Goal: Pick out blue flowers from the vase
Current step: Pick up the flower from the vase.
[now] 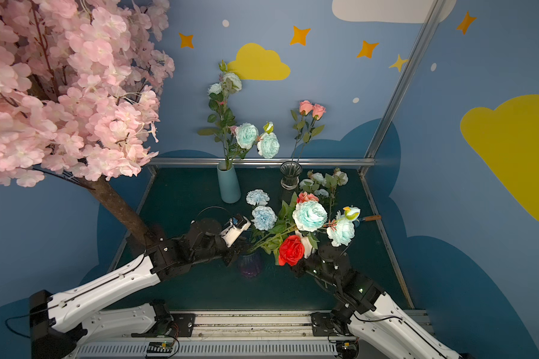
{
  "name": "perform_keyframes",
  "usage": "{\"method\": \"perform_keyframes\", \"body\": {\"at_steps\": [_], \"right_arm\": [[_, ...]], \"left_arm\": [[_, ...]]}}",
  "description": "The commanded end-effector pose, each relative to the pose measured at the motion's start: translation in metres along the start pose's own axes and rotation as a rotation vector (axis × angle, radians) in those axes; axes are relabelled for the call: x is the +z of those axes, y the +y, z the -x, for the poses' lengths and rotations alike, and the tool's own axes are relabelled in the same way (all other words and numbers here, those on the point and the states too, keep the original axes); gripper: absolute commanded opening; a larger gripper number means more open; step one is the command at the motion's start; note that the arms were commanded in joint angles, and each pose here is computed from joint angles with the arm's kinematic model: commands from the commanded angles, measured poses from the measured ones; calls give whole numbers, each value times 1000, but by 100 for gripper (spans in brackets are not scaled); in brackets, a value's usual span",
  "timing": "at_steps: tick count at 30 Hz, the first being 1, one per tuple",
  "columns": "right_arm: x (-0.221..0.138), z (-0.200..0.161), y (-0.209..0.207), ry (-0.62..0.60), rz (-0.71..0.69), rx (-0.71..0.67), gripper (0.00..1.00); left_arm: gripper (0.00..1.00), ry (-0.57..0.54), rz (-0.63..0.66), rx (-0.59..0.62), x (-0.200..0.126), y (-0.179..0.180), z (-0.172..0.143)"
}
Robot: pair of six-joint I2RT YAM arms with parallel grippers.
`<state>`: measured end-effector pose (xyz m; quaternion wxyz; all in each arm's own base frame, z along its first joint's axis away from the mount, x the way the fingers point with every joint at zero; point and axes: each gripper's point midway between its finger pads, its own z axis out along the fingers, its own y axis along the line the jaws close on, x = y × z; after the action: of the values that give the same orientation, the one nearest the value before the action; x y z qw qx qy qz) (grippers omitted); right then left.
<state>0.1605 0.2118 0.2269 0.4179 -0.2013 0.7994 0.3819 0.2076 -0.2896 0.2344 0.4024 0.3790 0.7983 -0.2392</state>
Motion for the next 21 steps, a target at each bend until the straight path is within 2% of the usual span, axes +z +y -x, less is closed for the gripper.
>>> {"method": "perform_keyframes", "body": {"at_steps": [1,10,21], "right_arm": [[0,-3,2,3,20,9,31],[-1,-4,2,-5,33,14,31],[-4,-4,1,-10,31,11,31]], "left_arm": [[30,-39,-28,23,3,-5,16],[23,-27,-1,39,16,0,19],[10,-75,2,44,8,0,32]]}}
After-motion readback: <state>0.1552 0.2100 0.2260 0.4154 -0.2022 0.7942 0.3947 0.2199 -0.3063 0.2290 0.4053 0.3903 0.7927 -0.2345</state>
